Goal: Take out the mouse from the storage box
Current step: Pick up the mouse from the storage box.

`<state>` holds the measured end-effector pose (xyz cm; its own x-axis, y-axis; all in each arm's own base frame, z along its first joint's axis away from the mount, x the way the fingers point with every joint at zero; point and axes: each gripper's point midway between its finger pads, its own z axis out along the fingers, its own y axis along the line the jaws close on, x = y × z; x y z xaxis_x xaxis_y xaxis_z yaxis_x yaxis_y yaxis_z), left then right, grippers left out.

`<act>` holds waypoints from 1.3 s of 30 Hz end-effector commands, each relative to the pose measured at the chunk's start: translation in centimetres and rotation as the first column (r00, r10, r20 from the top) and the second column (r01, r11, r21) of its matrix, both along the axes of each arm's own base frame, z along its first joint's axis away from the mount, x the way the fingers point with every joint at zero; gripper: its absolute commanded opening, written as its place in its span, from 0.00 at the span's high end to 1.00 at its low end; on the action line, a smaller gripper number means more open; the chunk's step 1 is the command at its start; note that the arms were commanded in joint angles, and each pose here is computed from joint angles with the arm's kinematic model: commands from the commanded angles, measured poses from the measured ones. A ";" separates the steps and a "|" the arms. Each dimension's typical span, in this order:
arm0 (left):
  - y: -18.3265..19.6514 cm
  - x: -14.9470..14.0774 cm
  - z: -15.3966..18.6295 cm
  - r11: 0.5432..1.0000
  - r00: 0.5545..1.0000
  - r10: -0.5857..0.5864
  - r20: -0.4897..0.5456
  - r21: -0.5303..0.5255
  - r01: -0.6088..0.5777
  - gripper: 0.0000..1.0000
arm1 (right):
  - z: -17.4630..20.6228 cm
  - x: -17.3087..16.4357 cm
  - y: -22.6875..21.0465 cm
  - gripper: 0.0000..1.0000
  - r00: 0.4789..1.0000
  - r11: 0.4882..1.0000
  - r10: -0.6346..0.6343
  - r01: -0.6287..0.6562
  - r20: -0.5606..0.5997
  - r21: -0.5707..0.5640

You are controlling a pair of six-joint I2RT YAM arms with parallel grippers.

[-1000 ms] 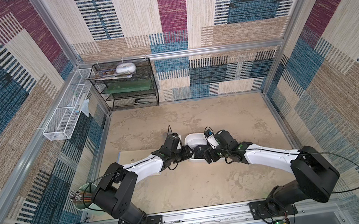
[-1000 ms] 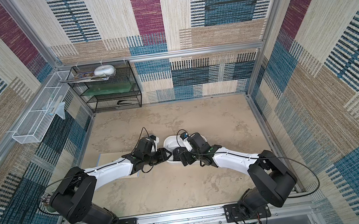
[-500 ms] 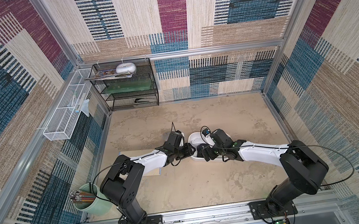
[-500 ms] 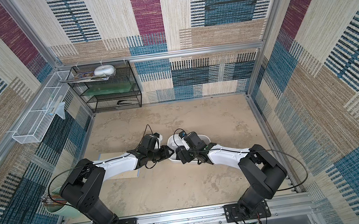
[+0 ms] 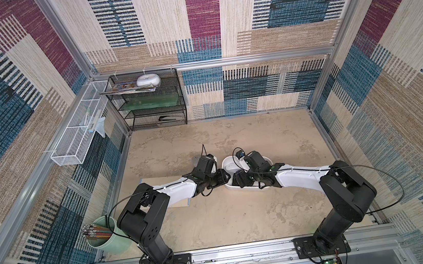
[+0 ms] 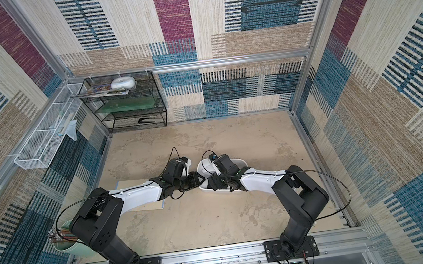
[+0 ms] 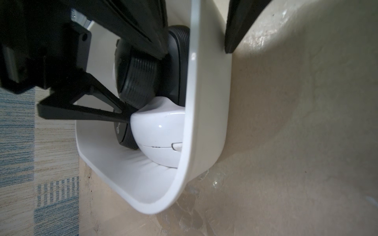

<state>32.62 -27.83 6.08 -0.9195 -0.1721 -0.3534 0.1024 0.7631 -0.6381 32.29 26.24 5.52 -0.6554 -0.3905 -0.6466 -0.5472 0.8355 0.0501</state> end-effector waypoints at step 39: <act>18.7 -6.4 13.5 0.889 0.829 0.277 0.486 0.198 -0.413 0.02 | 9.0 -3.5 7.6 0.41 0.995 0.977 0.103 -0.100 -0.003 0.190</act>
